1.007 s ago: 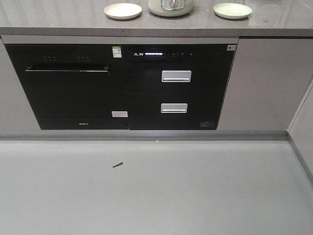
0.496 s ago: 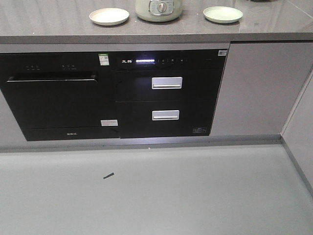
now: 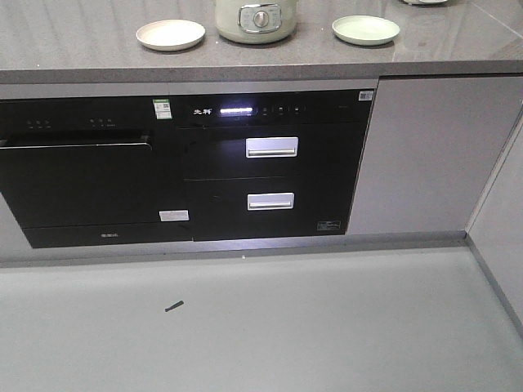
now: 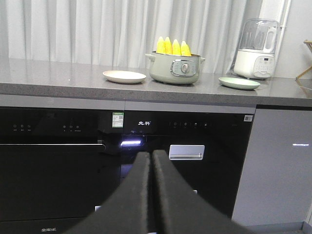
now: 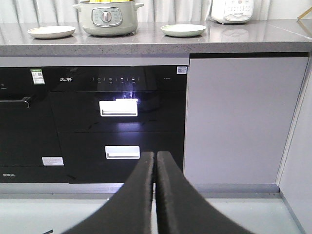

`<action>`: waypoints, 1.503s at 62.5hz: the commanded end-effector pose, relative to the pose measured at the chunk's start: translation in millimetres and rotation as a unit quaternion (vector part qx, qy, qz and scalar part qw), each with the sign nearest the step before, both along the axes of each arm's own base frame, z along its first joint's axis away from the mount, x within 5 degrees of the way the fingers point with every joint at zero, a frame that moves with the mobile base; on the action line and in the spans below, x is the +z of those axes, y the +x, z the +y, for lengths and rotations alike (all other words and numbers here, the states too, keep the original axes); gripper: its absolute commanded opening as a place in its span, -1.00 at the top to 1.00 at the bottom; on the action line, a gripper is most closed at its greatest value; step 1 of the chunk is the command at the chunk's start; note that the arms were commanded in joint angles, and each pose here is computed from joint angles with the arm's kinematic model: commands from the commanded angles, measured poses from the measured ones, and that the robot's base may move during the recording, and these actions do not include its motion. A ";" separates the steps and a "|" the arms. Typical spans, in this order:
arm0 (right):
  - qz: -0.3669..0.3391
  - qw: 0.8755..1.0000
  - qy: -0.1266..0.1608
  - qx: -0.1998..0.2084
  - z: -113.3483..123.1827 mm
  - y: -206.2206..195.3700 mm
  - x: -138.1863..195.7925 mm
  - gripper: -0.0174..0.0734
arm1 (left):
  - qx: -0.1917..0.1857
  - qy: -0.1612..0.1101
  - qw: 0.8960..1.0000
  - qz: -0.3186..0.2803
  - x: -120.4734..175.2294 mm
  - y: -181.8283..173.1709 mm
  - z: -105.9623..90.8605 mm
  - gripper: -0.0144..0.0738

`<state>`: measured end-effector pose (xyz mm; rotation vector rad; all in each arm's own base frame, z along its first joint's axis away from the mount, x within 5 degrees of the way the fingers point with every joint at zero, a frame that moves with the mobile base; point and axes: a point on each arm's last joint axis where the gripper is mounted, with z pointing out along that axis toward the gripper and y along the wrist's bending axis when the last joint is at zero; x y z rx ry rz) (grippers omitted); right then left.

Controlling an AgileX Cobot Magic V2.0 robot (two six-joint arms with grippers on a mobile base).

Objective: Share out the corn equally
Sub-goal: 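Drive the base toward the counter with the steamer pot and plates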

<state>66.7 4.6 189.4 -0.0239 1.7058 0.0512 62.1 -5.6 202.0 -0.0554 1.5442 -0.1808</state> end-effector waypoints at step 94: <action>-0.009 1.000 -0.003 -0.019 -3.4 1.5 -0.7 0.63 | -0.021 -0.006 1.000 -0.015 3.5 0.7 -3.7 0.69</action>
